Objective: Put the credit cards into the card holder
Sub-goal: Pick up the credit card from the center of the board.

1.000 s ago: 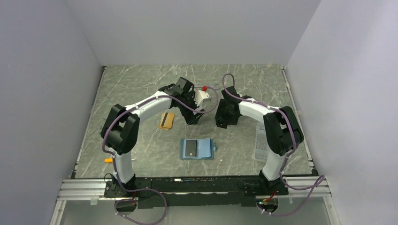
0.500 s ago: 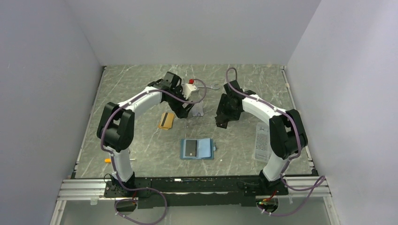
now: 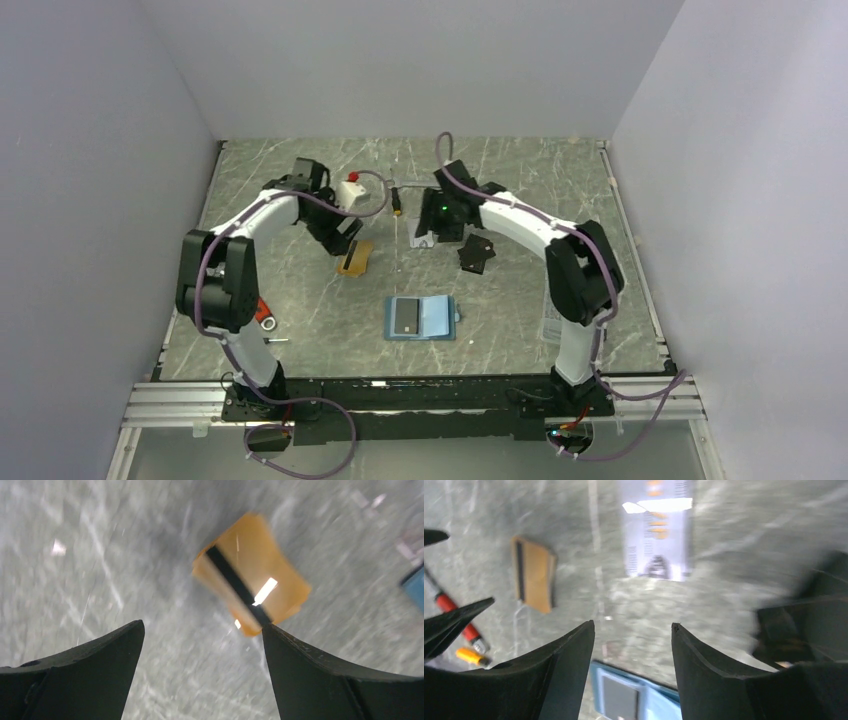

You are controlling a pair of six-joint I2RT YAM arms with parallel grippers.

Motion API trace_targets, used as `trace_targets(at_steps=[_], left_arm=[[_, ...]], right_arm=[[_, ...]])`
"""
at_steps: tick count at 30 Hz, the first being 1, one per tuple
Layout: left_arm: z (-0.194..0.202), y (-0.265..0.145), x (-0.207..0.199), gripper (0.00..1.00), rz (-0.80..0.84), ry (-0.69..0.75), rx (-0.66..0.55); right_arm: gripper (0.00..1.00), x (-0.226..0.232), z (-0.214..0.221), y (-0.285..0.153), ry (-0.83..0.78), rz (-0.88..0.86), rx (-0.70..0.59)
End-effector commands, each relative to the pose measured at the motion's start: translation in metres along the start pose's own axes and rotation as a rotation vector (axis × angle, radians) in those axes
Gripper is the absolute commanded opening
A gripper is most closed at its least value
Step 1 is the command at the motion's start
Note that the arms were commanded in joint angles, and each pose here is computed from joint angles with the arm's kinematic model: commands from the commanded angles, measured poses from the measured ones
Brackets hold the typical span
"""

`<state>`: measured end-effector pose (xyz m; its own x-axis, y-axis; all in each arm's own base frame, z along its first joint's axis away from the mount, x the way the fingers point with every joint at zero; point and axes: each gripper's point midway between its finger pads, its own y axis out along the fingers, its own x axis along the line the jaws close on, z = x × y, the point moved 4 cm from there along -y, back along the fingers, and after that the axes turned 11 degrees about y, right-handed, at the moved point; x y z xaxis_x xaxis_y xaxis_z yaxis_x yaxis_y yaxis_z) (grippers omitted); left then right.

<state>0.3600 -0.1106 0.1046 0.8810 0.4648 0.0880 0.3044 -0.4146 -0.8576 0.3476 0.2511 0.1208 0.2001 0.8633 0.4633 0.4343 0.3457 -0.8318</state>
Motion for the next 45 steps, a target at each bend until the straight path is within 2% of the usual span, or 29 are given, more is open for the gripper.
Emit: trace_targets(at_steps=[1,6,14,25,36,45], left_arm=[[0.027,-0.016,0.006,0.95,-0.074,0.058,0.029],[0.044,0.0,0.006,0.92,-0.108,0.064,0.058],[0.036,0.004,0.02,0.9,-0.173,0.061,0.026],[0.033,0.009,0.021,0.9,-0.148,0.06,0.016],[0.029,0.018,0.025,0.88,-0.145,0.056,0.003],[0.019,0.005,0.026,0.88,-0.164,0.081,-0.027]], right_arm=[[0.6,0.053,0.012,0.015,-0.027,-0.192,0.073],[0.59,0.089,0.015,0.034,-0.005,-0.329,0.147],[0.54,0.108,0.03,0.06,0.046,-0.45,0.251],[0.49,0.116,0.05,0.084,0.063,-0.48,0.332],[0.42,0.118,0.063,0.091,0.088,-0.498,0.37],[0.38,0.112,0.069,0.1,0.111,-0.484,0.387]])
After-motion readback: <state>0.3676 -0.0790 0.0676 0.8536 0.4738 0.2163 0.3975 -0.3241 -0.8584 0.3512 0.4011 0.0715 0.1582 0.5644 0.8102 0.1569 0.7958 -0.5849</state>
